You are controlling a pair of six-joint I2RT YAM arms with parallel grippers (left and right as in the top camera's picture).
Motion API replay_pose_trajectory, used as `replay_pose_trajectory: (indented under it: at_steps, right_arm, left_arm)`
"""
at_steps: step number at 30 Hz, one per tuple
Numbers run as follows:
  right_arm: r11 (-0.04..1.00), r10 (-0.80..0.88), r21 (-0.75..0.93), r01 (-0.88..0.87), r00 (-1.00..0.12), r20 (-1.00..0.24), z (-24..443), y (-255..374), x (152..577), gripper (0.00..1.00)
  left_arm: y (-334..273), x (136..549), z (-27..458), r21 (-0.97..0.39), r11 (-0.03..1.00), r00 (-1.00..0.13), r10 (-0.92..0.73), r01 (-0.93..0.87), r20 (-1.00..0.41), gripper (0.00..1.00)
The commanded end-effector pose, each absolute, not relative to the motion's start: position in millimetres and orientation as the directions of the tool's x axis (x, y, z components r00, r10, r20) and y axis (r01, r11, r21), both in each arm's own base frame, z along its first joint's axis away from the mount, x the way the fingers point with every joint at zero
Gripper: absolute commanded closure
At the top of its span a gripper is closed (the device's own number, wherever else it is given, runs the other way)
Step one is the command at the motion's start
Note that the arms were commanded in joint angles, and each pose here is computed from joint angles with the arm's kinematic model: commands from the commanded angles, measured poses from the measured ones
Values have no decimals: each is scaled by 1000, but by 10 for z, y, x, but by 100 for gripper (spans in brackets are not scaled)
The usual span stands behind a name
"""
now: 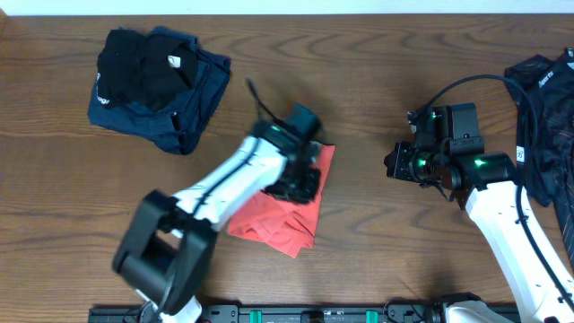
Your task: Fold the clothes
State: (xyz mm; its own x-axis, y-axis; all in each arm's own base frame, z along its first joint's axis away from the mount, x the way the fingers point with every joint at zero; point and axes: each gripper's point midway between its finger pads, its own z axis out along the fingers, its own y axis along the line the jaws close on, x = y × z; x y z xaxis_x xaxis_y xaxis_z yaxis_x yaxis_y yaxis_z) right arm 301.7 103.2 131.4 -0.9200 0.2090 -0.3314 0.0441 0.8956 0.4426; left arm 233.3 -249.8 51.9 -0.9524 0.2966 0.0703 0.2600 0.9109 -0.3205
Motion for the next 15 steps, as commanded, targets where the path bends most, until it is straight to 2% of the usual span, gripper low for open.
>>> replay_pose_trajectory:
  at_steps: [1, 4, 8, 11, 14, 15]
  right_arm:
    - [903, 205, 427, 38, -913, -353, 1361, 983, 3041, 99]
    - [905, 205, 423, 42, -914, -349, 1352, 975, 3031, 99]
    - [905, 205, 422, 42, -914, -349, 1351, 974, 3030, 99]
    - [908, 206, 417, 45, -914, -350, 1348, 964, 3032, 99]
    - [907, 206, 418, 45, -914, -350, 1348, 965, 3031, 99]
    - [907, 206, 418, 45, -914, -350, 1348, 965, 3031, 99]
  left_arm:
    - [-2553, 2325, 619, -322, 916, -961, 271, 238, 60, 56]
    - [-2551, 2414, 861, -340, 910, -966, 257, 237, 14, 44]
    - [-2478, 2511, 1233, -355, 904, -971, 231, 236, -58, 40]
    - [-2209, 2608, 1426, -272, 938, -975, 189, 214, -116, 35]
    - [-1772, 2711, 1534, -149, 976, -978, 134, 158, -161, 21]
    - [-1637, 2726, 1547, -121, 981, -979, 129, 149, -159, 19]
